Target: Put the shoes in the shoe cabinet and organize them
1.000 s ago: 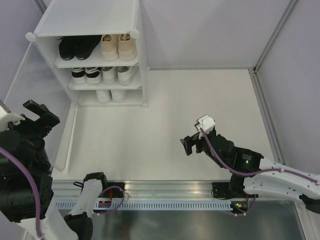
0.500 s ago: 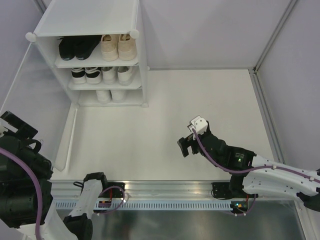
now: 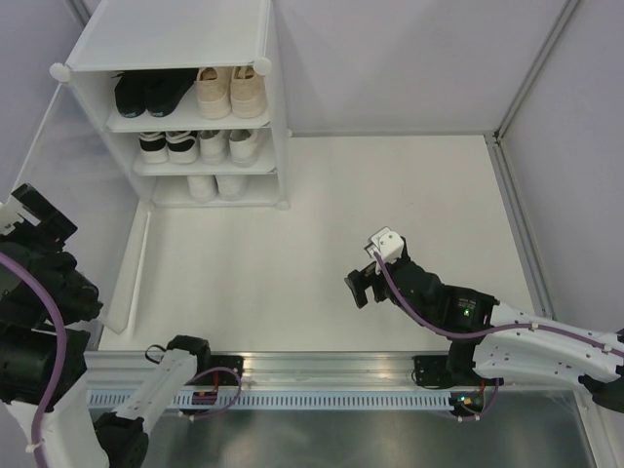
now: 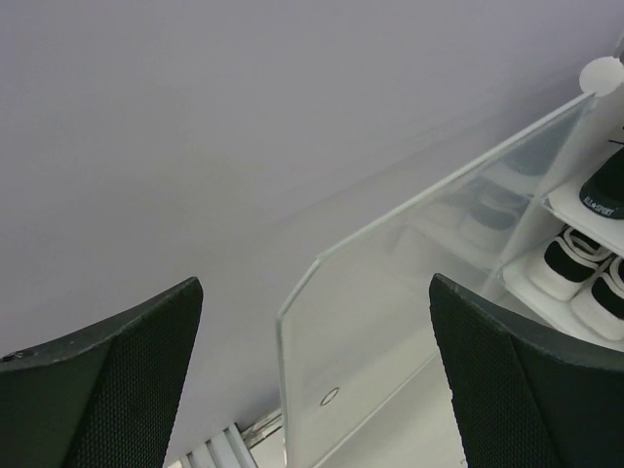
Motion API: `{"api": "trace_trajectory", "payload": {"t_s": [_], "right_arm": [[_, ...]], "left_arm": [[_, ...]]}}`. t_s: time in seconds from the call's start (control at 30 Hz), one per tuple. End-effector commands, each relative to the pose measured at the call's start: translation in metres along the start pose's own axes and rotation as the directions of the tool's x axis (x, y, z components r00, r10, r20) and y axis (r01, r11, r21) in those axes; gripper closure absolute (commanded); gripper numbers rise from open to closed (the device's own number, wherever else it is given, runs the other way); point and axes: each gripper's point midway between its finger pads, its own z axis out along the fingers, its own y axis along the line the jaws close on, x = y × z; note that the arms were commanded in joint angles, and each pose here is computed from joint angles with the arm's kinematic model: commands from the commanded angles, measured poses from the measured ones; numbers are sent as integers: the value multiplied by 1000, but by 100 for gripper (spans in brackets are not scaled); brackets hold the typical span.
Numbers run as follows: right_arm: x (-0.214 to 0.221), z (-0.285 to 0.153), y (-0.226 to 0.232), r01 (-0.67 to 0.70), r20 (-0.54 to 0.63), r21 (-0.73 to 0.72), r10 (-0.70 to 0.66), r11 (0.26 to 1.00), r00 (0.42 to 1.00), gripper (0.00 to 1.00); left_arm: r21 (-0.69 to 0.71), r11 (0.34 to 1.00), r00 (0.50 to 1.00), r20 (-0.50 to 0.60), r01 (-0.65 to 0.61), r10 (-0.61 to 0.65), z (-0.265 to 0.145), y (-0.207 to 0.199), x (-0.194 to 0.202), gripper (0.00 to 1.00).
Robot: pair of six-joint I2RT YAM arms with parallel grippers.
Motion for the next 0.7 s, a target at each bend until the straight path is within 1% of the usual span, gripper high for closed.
{"api": "trace_trajectory", "payload": {"t_s": [0.0,0.03,0.07,0.1,0.13,0.17,0.2,0.23,0.33,0.37,0.43,0.53,0.67], "right_arm": [[-8,-1,2,-27,34,-14,28,1000,999,2],[-8,-1,2,-31,36,-15,31,999,999,2],[-9,-1,3,-32,40,-15,33,999,999,2],[-8,-1,2,-34,40,-14,35,999,999,2],[-7,-1,3,-35,38,-20,36,999,999,2],[-6,0,4,-37,38,-23,38,999,999,2],[-5,1,4,-36,35,-24,37,999,999,2],[-4,1,5,-34,34,-27,35,999,999,2],[-2,6,8,-28,24,-29,29,999,999,2],[1,7,8,-19,12,-25,20,1000,1000,2],[2,9,8,-13,-1,-20,13,1000,1000,2],[4,7,7,-17,-1,-19,17,1000,1000,2],[2,7,7,-17,14,-22,17,1000,1000,2]], "left_arm": [[-54,999,1000,5,2,-2,2,9,-7,0],[-15,1000,1000,2,14,-14,2,2,-7,0],[-11,999,999,4,35,-35,1,8,-7,0],[-17,1000,1000,3,19,-19,0,14,-7,0],[23,1000,1000,3,5,-5,2,5,-4,0],[26,996,996,16,82,-83,3,5,-12,1],[18,1000,1000,11,13,-13,3,8,-11,2],[42,998,999,5,-43,43,4,-10,-3,2],[26,987,987,-17,-159,160,5,-42,15,1],[22,988,988,-20,-155,155,5,-44,18,1],[17,994,994,-23,-106,107,4,-39,21,1],[18,996,996,-20,-85,85,4,-29,17,1],[31,996,997,-11,-82,82,4,-27,17,2]]}}
